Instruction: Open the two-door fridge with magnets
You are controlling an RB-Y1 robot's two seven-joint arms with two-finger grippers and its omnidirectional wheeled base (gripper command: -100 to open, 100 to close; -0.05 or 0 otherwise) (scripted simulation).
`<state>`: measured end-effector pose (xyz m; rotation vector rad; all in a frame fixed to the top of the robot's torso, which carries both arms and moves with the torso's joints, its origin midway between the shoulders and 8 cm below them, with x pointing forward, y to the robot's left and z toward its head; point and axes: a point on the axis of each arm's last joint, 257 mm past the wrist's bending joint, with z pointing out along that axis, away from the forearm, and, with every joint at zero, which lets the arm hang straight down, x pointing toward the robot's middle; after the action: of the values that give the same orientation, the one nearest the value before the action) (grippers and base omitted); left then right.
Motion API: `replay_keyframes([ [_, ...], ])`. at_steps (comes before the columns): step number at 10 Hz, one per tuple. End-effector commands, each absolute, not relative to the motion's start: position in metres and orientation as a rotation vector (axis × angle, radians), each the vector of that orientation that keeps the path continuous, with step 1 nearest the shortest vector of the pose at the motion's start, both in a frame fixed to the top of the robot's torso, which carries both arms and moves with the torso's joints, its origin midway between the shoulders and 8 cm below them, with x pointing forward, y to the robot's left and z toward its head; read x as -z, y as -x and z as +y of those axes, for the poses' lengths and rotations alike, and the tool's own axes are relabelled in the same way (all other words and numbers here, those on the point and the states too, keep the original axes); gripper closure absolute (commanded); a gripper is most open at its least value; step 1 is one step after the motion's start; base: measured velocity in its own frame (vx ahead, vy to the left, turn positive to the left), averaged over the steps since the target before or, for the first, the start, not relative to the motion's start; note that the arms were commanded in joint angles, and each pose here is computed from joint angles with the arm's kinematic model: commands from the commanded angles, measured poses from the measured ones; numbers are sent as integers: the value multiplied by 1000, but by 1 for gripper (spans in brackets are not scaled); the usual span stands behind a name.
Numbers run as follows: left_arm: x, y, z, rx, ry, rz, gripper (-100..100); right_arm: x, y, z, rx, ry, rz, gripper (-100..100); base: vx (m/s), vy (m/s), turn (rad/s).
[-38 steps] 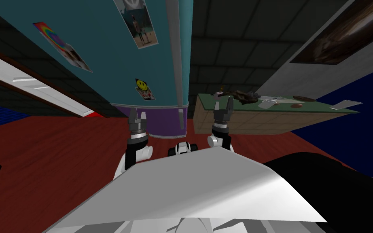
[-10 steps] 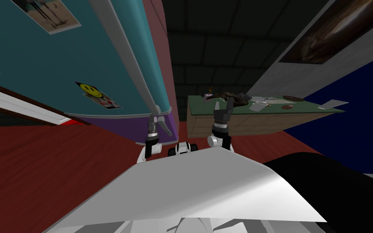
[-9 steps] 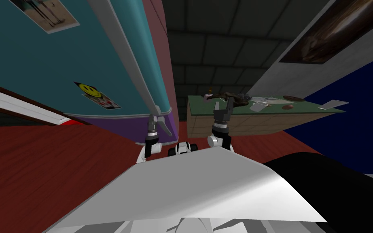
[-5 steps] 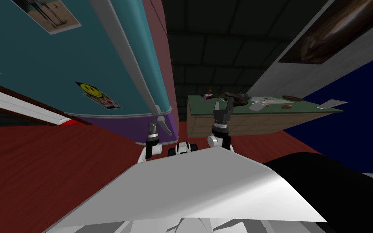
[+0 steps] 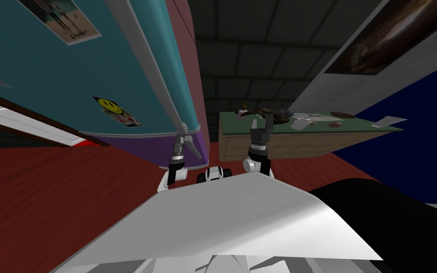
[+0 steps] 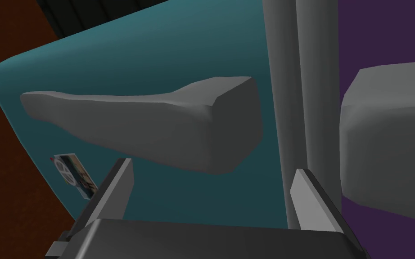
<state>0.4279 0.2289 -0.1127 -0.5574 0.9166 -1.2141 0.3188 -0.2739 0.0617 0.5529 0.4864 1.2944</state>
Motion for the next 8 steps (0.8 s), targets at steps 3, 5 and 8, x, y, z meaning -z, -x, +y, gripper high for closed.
replay_keyframes([
  [3, 113, -449, 236, 1158, 564, 989, -100, -62, -319, -274, -1294, -553, 486, 0, -23, -30, 11],
  [5, 109, -458, 238, 1135, 568, 1008, -100, -62, -319, -274, -1294, -553, 486, 0, -26, -35, 6],
  [8, 107, -469, 241, 1106, 585, 1036, -100, -62, -319, -274, -1294, -553, 486, 0, -21, -26, 7],
])
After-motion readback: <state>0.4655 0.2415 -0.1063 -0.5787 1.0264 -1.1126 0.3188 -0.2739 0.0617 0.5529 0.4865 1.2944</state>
